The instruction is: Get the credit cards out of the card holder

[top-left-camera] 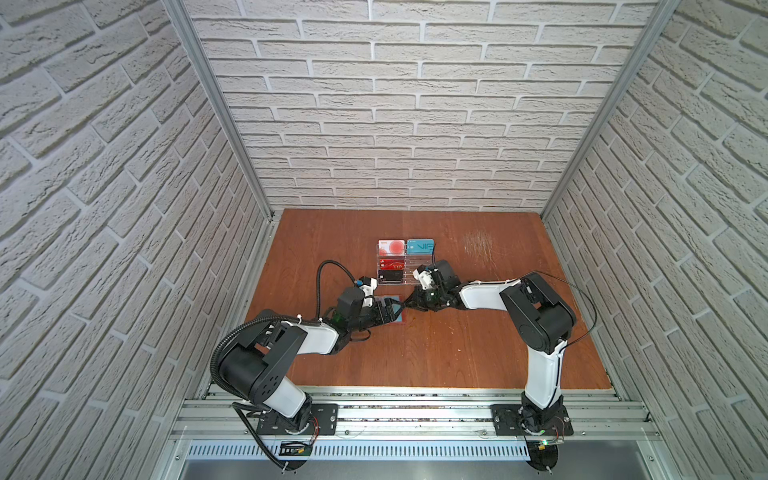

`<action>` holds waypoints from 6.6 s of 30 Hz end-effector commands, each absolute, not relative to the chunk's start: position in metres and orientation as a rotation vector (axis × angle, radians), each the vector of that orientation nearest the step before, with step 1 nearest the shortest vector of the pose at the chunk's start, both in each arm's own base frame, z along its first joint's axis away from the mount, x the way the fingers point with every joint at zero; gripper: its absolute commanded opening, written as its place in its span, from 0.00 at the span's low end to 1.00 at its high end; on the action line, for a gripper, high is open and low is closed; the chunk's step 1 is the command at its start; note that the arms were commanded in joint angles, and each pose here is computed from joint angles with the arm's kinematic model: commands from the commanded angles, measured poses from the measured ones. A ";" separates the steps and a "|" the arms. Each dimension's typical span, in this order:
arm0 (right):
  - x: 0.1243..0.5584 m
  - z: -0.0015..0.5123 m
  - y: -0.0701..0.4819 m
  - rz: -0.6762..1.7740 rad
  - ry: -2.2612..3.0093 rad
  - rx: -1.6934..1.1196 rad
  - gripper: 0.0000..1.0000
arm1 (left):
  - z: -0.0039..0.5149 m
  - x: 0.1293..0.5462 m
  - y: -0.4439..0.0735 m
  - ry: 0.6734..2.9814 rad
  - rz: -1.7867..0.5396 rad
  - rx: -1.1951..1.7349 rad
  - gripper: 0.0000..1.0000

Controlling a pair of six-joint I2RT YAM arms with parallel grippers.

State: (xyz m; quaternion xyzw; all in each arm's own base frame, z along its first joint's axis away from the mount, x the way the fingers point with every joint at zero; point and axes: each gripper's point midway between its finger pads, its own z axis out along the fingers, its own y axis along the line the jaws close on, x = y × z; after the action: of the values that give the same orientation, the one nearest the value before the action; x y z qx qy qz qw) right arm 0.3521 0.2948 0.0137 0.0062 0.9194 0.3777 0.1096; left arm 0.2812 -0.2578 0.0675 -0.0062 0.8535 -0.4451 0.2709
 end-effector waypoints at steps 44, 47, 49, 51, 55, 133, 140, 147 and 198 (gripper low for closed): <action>0.326 -0.030 0.283 1.028 2.865 0.102 0.06 | 0.049 0.295 -0.289 2.288 -1.306 -0.098 0.91; 0.327 -0.032 0.281 1.012 2.871 0.111 0.06 | 0.050 0.294 -0.286 2.293 -1.298 -0.097 0.91; 0.326 -0.033 0.280 1.008 2.878 0.119 0.06 | 0.050 0.294 -0.282 2.293 -1.293 -0.104 0.91; 0.327 -0.034 0.280 1.008 2.879 0.127 0.06 | 0.053 0.294 -0.278 2.288 -1.291 -0.110 0.91; 0.328 -0.035 0.277 0.999 2.881 0.144 0.06 | 0.058 0.294 -0.271 2.274 -1.307 -0.119 0.90; 0.327 -0.045 0.272 0.983 2.916 0.180 0.06 | 0.078 0.295 -0.224 2.253 -1.318 -0.146 0.80; 0.328 -0.043 0.272 0.991 2.909 0.177 0.06 | 0.067 0.295 -0.221 2.299 -1.261 -0.143 0.75; 0.327 -0.040 0.273 0.997 2.905 0.173 0.06 | 0.058 0.296 -0.222 2.316 -1.265 -0.158 0.66; 0.324 -0.023 0.272 1.030 2.849 0.157 0.09 | 0.063 0.296 -0.180 2.532 -0.756 -0.001 0.00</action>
State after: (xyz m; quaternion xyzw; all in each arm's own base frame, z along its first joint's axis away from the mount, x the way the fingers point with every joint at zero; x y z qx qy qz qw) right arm 0.3501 0.2973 0.0132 0.0204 0.9076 0.4076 0.0981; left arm 0.2971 -0.1917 0.0672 -0.0093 0.9149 -0.3191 0.2470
